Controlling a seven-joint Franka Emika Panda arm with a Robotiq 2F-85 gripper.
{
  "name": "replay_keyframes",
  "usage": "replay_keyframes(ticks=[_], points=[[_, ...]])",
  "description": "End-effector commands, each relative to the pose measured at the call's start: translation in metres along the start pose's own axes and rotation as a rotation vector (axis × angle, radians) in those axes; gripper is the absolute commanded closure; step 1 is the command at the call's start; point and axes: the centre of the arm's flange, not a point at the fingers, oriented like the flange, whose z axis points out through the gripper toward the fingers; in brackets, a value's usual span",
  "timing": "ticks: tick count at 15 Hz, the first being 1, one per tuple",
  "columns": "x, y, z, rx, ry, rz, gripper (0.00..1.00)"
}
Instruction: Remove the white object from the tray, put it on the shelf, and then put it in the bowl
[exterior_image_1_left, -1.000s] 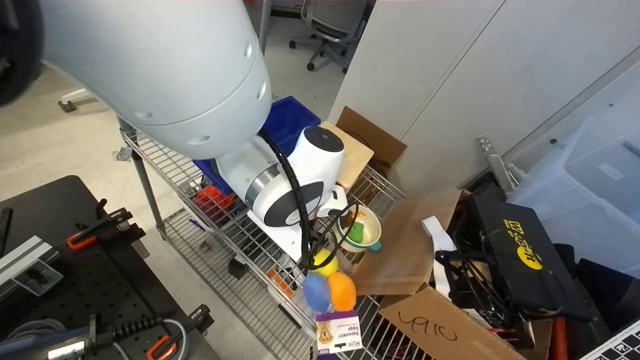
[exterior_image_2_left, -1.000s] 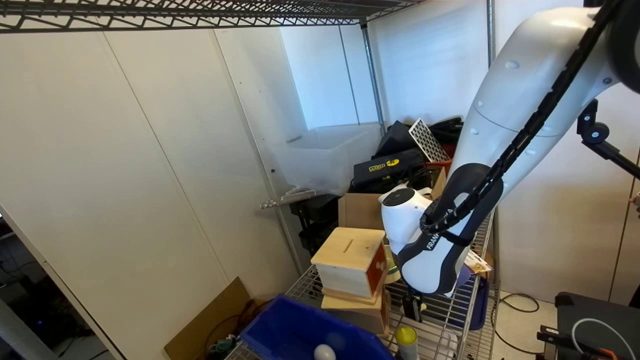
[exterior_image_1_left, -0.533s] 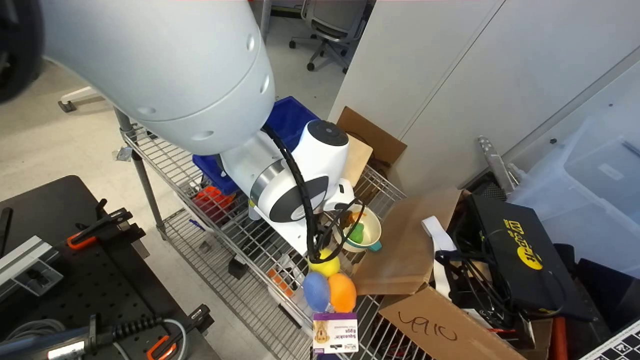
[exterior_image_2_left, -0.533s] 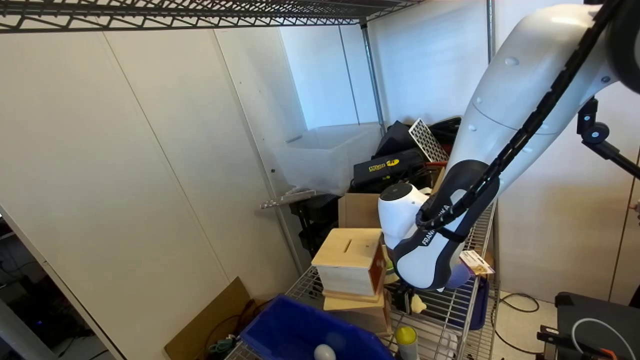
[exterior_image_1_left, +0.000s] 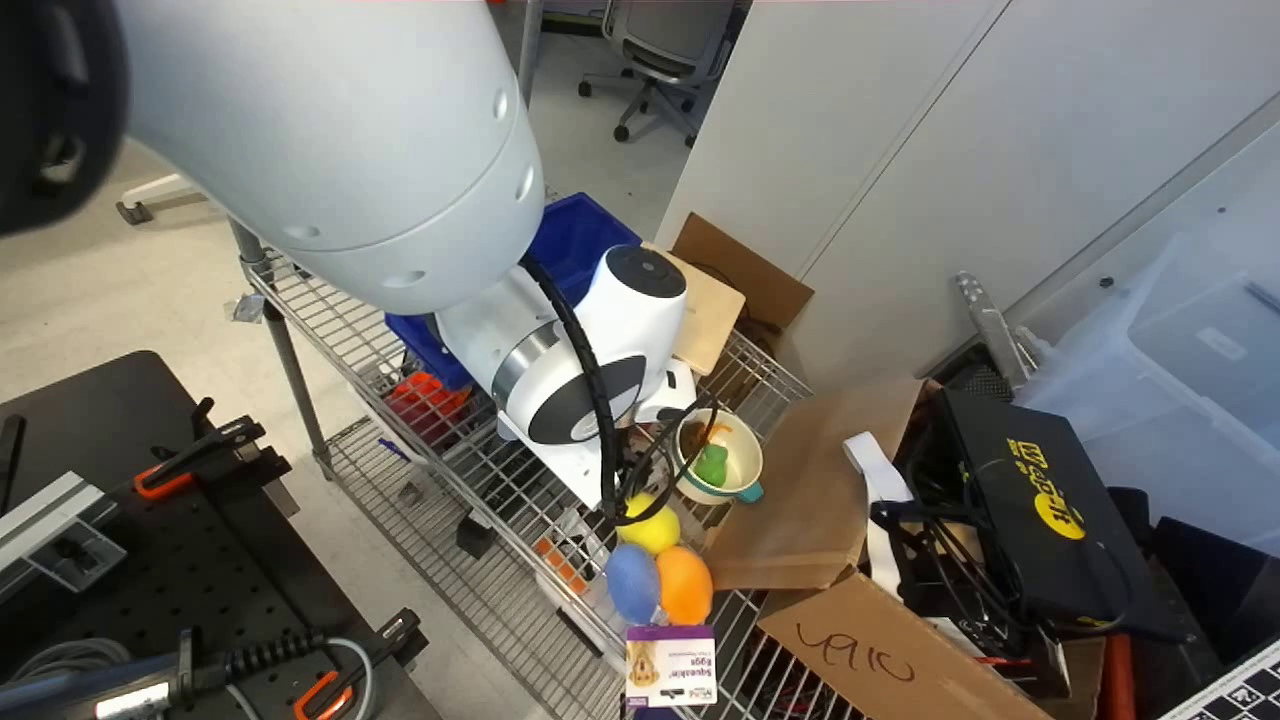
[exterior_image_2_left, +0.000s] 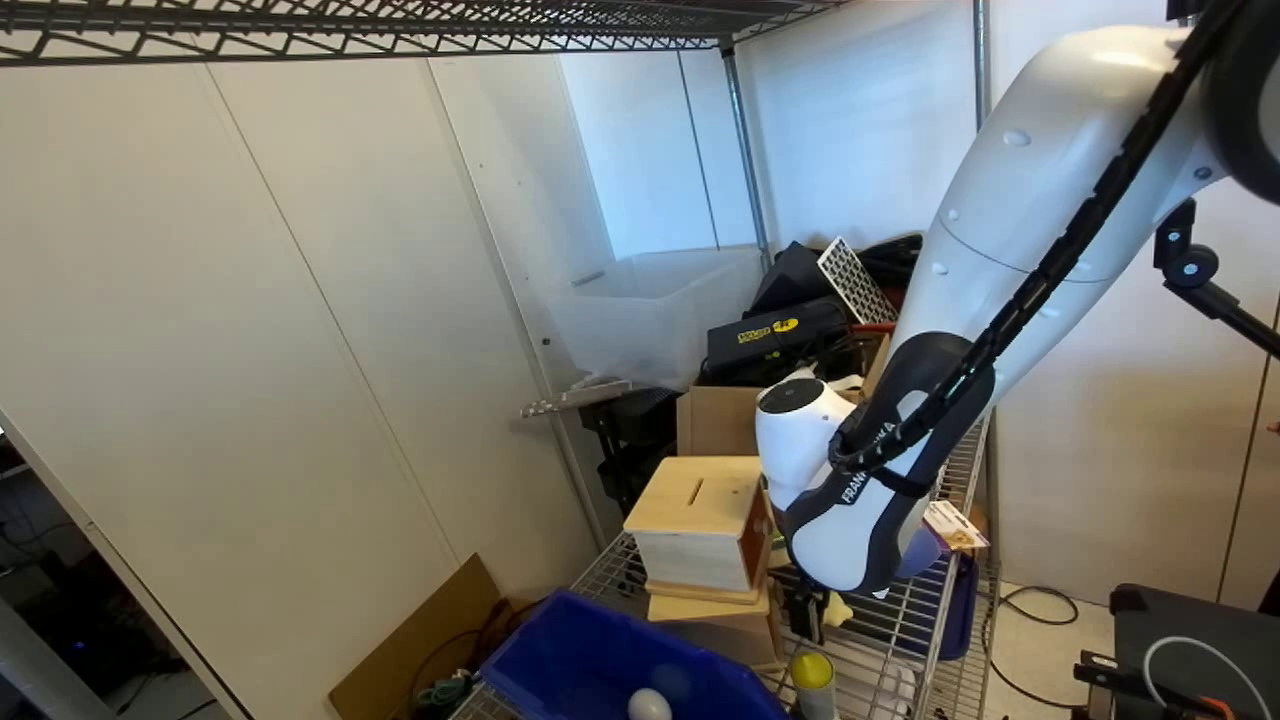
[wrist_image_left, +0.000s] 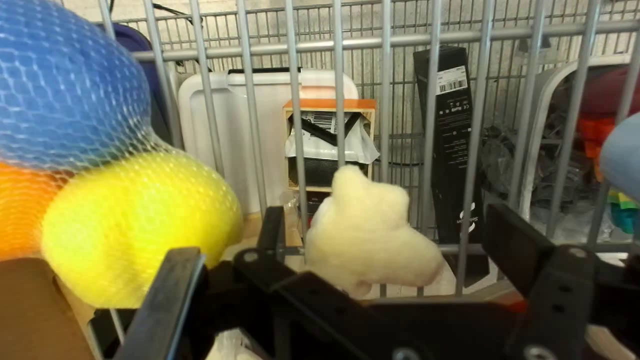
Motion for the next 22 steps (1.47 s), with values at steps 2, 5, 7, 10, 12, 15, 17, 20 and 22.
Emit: replay_keyframes(ticks=[2, 5, 7, 10, 12, 15, 17, 20, 22], points=[[0.0015, -0.0053, 0.0085, 0.027, 0.003, 0.006, 0.0], [0.0013, -0.0061, 0.0081, 0.027, 0.003, 0.003, 0.24], [0.0012, -0.0056, 0.0077, 0.024, 0.004, 0.002, 0.34], [0.0007, -0.0051, 0.0072, 0.021, 0.004, 0.001, 0.58], [0.0003, -0.0047, 0.0067, 0.019, 0.005, 0.001, 0.73], [0.0005, -0.0071, 0.0048, 0.02, 0.008, -0.002, 0.94], [0.0007, -0.011, 0.0034, 0.022, 0.012, -0.009, 1.0], [0.0004, -0.0123, 0.0025, 0.025, 0.014, -0.012, 0.99], [-0.0007, -0.0129, 0.0008, 0.027, 0.017, -0.014, 0.99]])
